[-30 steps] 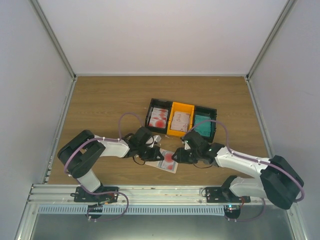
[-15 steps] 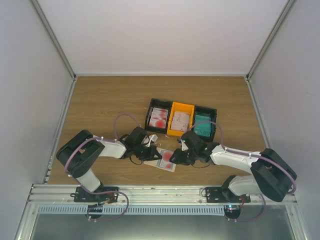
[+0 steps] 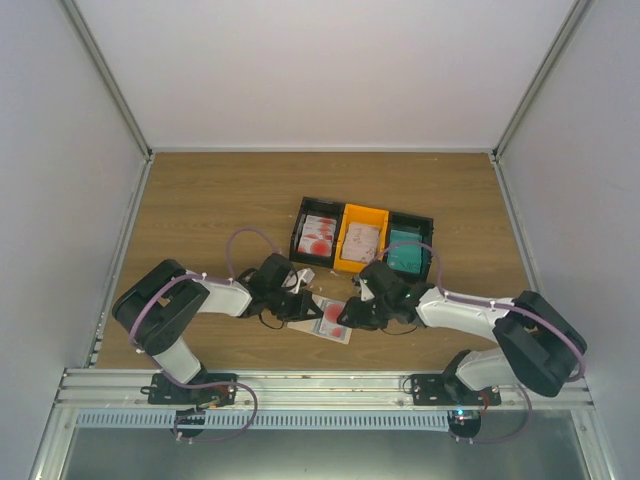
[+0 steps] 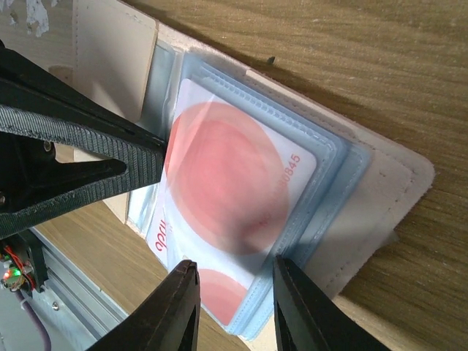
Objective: Put the credit cards into the card holder
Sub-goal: Insert the credit card into the card holder.
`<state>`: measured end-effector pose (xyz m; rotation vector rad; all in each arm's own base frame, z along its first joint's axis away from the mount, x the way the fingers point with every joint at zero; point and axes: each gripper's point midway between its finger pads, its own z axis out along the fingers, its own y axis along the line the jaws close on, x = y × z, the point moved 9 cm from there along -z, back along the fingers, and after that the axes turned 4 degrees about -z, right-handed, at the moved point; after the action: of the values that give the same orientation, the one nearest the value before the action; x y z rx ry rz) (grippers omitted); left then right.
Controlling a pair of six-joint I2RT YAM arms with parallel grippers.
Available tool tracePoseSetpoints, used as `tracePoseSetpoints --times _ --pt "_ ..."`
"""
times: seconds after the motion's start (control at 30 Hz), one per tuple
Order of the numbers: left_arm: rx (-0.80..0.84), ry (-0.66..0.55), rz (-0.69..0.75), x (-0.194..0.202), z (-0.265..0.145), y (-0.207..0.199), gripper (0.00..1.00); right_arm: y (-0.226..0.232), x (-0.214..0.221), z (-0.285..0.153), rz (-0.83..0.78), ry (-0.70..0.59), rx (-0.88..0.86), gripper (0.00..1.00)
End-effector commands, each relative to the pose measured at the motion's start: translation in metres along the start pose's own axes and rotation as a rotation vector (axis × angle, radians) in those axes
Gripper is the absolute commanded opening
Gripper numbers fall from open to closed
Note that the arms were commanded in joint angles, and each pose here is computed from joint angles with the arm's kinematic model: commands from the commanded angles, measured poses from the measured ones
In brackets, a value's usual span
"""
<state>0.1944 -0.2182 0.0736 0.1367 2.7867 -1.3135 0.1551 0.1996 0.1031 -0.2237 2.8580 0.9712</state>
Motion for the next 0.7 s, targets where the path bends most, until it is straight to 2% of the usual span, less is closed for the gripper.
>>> tracePoseSetpoints --times 0.0,0.23,0.47,0.67 --pt "-0.160 0.032 -0.089 0.016 0.003 0.035 0.00 0.005 -0.008 0.001 -0.003 -0.014 -0.015 0.29" --pt "-0.028 0.008 0.008 0.010 -0.010 0.003 0.03 0.004 -0.008 -0.003 0.003 -0.028 0.011 0.30" --pt "-0.038 -0.008 0.065 0.011 -0.015 -0.015 0.08 0.008 -0.009 -0.011 -0.008 -0.056 0.001 0.33" --pt "-0.029 0.052 0.088 0.017 -0.004 -0.017 0.09 0.009 -0.009 -0.012 -0.015 -0.059 -0.001 0.34"
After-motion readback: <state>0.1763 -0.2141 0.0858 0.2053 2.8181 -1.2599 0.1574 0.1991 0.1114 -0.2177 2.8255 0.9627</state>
